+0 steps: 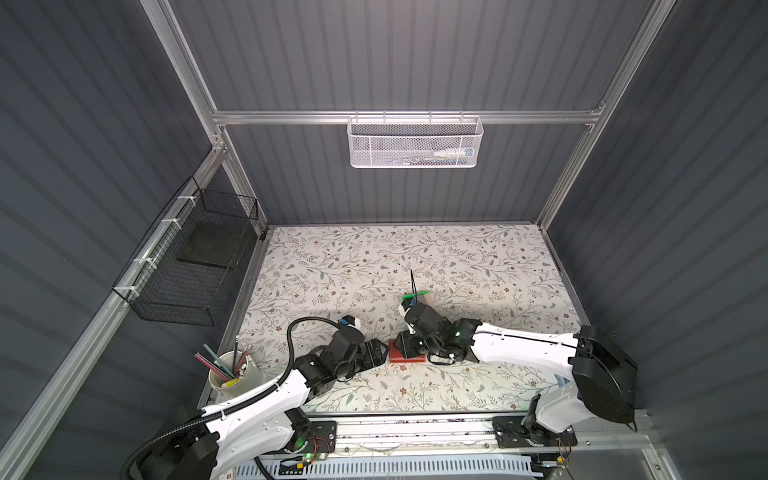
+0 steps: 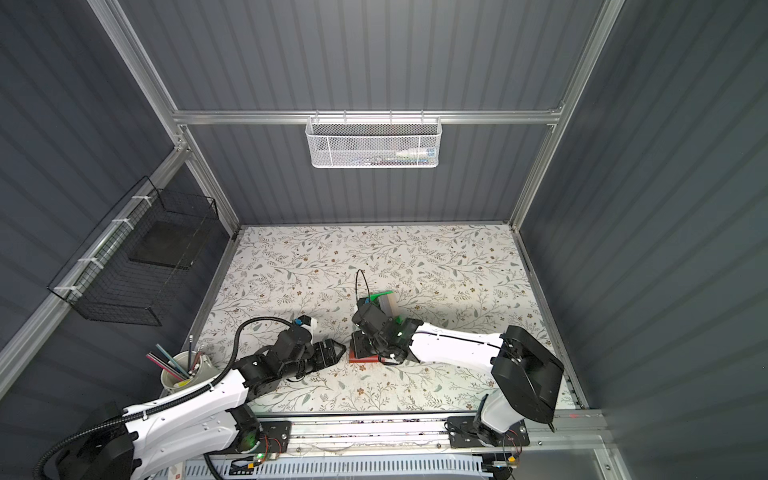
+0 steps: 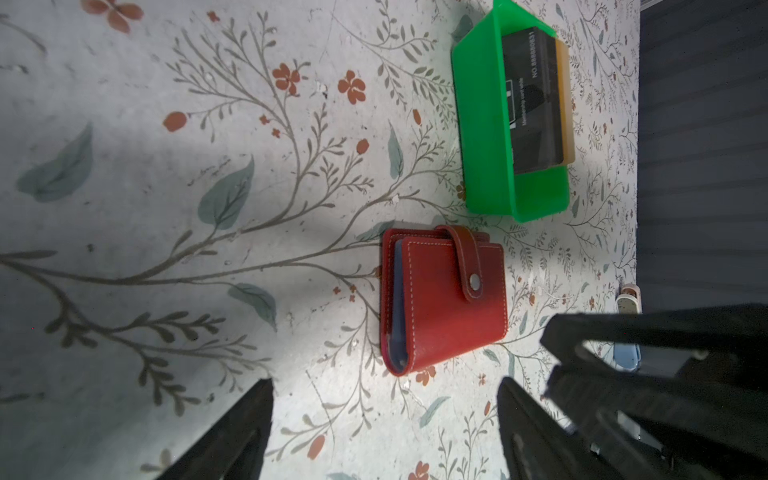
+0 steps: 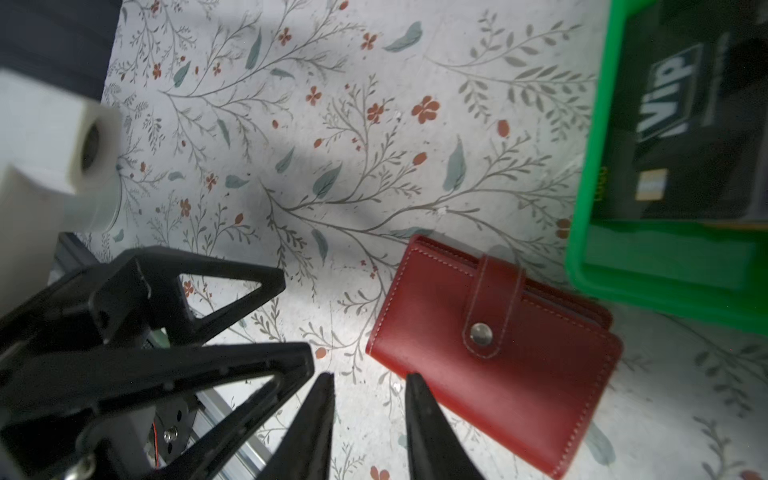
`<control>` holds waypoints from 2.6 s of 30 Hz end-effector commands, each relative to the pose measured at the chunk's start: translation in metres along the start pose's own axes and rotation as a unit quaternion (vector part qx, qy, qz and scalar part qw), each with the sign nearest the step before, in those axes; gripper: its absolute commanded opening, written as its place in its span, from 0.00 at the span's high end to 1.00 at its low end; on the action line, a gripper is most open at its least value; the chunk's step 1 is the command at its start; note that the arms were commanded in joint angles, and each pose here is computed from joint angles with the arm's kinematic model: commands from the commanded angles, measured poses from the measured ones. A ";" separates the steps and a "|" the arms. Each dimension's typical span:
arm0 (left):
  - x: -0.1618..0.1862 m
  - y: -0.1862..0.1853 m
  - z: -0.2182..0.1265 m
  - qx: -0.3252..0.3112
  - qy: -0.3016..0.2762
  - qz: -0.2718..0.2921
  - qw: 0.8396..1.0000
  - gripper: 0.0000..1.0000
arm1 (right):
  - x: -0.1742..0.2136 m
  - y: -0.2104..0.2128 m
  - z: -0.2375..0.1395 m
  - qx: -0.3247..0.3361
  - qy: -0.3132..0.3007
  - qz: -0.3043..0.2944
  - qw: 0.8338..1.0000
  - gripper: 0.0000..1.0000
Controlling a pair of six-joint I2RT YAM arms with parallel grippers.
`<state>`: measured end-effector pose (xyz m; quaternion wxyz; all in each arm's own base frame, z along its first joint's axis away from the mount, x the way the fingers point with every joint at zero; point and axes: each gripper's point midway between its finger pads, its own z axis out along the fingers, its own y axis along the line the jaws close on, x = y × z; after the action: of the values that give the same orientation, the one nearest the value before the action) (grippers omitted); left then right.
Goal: Put the credit cards into the card holder
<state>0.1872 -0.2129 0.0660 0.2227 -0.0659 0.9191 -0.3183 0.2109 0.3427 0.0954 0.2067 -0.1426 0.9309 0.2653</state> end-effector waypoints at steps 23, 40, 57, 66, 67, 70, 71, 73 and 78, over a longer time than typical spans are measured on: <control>0.023 -0.013 0.012 0.052 0.014 -0.002 0.999 0.19 | 0.001 -0.044 0.028 0.025 0.022 0.070 0.997 0.46; 0.027 -0.020 0.015 0.063 0.016 0.001 0.998 0.20 | 0.041 -0.045 0.001 -0.025 0.017 0.108 0.994 0.43; 0.031 -0.025 0.016 0.072 0.020 -0.004 0.997 0.23 | 0.059 -0.055 -0.033 -0.015 -0.010 0.101 0.995 0.49; 0.037 -0.036 0.024 0.088 0.031 -0.010 0.996 0.25 | 0.046 -0.072 -0.032 -0.004 -0.009 0.119 0.993 0.52; 0.038 -0.037 0.025 0.087 0.033 -0.010 0.996 0.25 | 0.044 -0.072 -0.031 -0.004 -0.008 0.119 0.993 0.52; 0.040 -0.037 0.028 0.082 0.036 -0.010 0.996 0.25 | 0.040 -0.069 -0.026 -0.010 -0.002 0.117 0.993 0.55; 0.040 -0.037 0.028 0.081 0.035 -0.011 0.996 0.26 | 0.039 -0.067 -0.024 -0.013 -0.001 0.118 0.993 0.56; 0.040 -0.037 0.028 0.083 0.035 -0.013 0.996 0.26 | 0.040 -0.068 -0.018 -0.010 0.006 0.124 0.992 0.60; 0.039 -0.034 0.025 0.076 0.029 -0.019 0.997 0.26 | 0.049 -0.069 -0.005 -0.015 0.021 0.138 0.990 0.63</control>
<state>0.1625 -0.2635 0.0500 0.1887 -0.0493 0.9004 -0.3888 0.1931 0.2688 0.0480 0.1539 -0.0228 0.9452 0.2870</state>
